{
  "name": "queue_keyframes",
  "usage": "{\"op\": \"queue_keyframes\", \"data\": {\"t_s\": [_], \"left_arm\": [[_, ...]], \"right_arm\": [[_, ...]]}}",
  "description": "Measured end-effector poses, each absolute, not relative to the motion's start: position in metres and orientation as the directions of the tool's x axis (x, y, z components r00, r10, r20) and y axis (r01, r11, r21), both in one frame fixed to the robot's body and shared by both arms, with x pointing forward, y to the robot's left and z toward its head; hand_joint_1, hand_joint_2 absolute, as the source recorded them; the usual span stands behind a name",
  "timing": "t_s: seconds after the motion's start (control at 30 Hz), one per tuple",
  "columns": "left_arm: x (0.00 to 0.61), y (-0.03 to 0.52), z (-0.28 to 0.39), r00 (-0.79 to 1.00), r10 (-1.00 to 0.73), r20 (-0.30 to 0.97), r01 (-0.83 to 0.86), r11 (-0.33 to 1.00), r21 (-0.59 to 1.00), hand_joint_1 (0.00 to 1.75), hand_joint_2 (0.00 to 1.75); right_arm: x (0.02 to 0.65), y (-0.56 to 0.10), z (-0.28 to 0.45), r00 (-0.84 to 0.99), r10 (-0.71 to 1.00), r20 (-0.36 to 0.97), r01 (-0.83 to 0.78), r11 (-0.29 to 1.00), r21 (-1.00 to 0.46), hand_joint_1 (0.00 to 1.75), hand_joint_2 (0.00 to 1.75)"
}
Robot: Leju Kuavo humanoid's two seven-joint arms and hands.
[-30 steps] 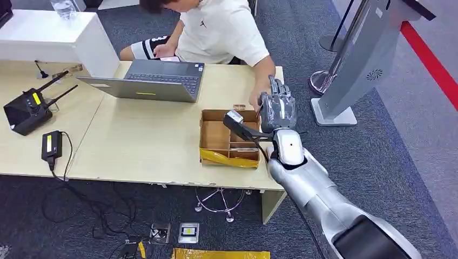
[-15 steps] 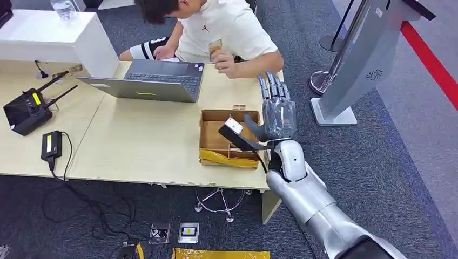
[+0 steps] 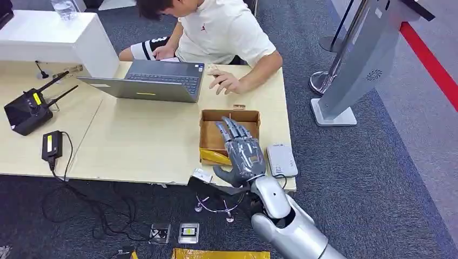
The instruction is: Pass the card to the sensor for recognition and then transmit it.
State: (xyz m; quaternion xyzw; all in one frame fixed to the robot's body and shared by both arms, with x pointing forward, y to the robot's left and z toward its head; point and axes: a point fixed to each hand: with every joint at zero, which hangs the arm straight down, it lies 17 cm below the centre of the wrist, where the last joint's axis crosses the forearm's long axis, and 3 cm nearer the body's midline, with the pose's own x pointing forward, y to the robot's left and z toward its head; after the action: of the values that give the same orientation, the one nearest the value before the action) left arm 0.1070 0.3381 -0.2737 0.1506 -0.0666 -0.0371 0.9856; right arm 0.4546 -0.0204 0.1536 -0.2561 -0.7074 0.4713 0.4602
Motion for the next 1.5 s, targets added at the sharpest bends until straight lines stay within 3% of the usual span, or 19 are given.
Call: {"op": "queue_keyframes", "data": {"t_s": [0.4, 0.77, 1.5], "left_arm": [[0.107, 0.338, -0.273, 0.991, -0.091, 0.103, 0.055, 0.951, 0.304, 0.0, 1.75], [0.108, 0.338, -0.273, 0.99, -0.097, 0.1, 0.062, 0.949, 0.309, 0.0, 1.75], [0.111, 0.337, -0.272, 0.988, -0.12, 0.099, 0.084, 0.947, 0.312, 0.0, 1.75]], "right_arm": [[0.454, -0.029, 0.1, -0.383, 0.86, 0.337, -0.092, 0.327, -0.94, 0.0, 1.75], [0.473, -0.043, 0.103, -0.351, 0.886, 0.302, -0.025, 0.313, -0.949, 0.0, 1.75], [0.488, -0.068, 0.085, -0.267, 0.928, 0.259, -0.04, 0.258, -0.965, 0.09, 1.75]]}}
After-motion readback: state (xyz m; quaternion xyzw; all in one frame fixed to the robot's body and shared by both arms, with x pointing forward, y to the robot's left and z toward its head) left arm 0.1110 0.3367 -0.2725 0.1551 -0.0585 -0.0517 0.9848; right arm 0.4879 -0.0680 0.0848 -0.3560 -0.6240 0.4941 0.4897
